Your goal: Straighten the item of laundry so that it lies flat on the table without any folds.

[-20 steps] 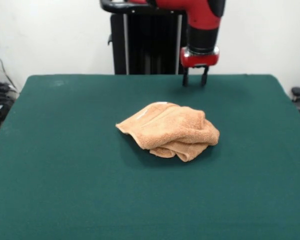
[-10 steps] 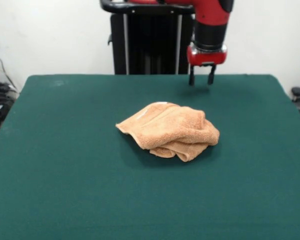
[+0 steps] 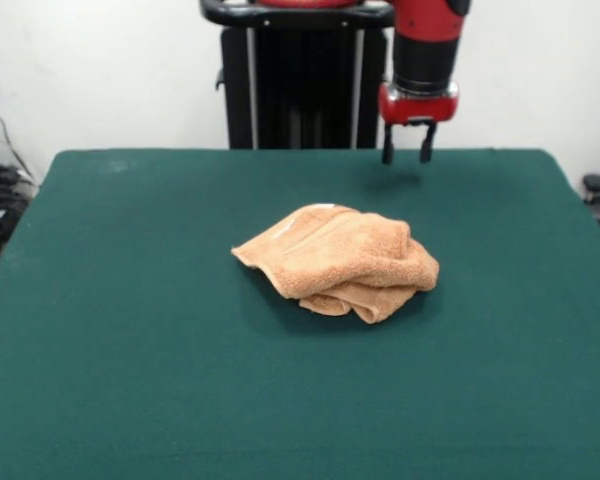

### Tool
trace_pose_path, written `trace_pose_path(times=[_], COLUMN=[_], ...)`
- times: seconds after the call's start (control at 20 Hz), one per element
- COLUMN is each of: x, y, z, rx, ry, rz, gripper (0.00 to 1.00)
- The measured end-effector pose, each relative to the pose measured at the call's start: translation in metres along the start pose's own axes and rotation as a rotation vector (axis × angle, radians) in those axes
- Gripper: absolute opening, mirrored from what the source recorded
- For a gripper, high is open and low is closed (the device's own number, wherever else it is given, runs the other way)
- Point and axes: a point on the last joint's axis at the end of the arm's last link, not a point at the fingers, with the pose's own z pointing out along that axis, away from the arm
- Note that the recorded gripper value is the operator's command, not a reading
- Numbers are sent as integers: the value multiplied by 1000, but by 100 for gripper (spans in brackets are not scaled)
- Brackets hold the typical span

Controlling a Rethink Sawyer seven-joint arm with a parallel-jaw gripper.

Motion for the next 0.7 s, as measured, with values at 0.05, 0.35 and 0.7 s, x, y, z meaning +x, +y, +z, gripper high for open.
trace_pose_path(times=[0.05, 0.35, 0.7], x=[3, 26, 46], y=[1, 8, 12], z=[0, -5, -11], rx=[0, 1, -1], ry=[0, -16, 0], rz=[4, 64, 89], gripper=[100, 100, 100])
